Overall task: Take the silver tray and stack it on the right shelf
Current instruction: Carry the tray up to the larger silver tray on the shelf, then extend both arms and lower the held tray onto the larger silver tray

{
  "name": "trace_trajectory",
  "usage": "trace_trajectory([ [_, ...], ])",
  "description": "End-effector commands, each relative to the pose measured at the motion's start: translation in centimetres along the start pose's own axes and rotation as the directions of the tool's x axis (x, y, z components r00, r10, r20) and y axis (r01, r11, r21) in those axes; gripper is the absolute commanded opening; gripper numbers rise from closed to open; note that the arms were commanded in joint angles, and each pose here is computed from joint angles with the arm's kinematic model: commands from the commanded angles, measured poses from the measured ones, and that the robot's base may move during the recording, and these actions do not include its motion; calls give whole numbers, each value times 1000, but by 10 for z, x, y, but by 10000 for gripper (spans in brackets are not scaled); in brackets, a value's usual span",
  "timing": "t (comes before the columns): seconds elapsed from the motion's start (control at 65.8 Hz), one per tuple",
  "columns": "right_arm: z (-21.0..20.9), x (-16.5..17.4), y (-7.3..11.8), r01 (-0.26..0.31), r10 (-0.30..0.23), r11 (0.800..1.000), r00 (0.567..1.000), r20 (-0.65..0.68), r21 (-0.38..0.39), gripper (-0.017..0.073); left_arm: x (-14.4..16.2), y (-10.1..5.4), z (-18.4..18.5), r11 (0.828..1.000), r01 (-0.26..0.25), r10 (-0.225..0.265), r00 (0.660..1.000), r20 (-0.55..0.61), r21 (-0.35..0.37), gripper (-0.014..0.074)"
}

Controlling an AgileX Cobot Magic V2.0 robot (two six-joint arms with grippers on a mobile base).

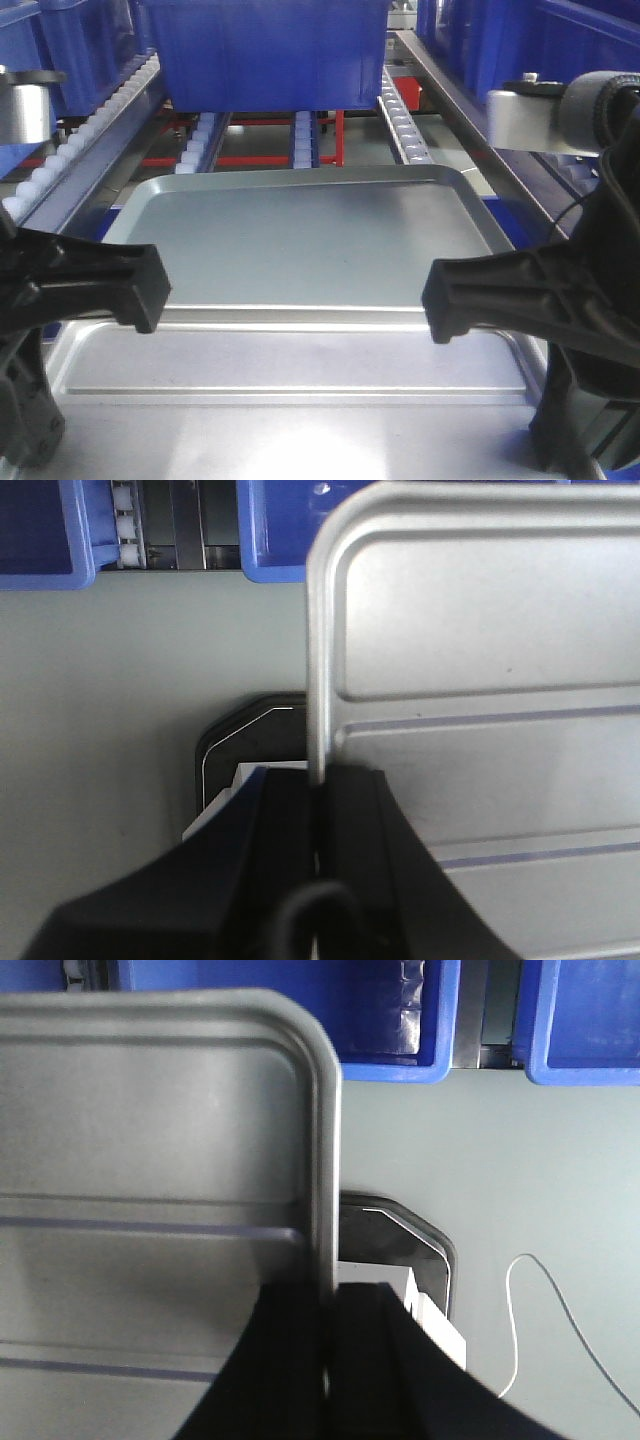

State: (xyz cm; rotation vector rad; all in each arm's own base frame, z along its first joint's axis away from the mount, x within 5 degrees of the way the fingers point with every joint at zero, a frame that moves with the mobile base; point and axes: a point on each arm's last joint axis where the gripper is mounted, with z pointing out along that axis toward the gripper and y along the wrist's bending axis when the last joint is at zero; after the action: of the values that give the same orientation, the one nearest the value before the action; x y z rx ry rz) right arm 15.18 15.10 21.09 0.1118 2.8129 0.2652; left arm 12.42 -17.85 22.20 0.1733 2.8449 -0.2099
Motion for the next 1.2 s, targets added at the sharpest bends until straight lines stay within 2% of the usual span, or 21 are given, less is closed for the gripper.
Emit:
trace_trajectory([
  [0.0,-10,-7,0,39,-39,999,998,55,-7,59,-1,3,-9,999,-38,38,999,18,-18,-100],
  [0.623,-14,-12,6,38,-34,998,996,82,-44,59,-6,2,-11,999,-35,35,999,41,-3,-100],
  [0.699,-19,-17,11,63,-57,996,993,101,-61,59,-13,1,-12,998,-61,59,996,70,24,-100],
  [0.821,-24,-27,22,103,-92,991,987,128,-81,59,-29,-1,-19,996,-67,60,992,113,55,-100],
  [1.064,-26,-68,37,88,-64,990,977,204,-110,59,-74,-6,-30,991,-93,72,978,197,99,-100],
  [1.186,-27,-95,41,87,-59,991,968,246,-105,59,-99,-6,-25,990,-79,52,975,215,120,-100],
])
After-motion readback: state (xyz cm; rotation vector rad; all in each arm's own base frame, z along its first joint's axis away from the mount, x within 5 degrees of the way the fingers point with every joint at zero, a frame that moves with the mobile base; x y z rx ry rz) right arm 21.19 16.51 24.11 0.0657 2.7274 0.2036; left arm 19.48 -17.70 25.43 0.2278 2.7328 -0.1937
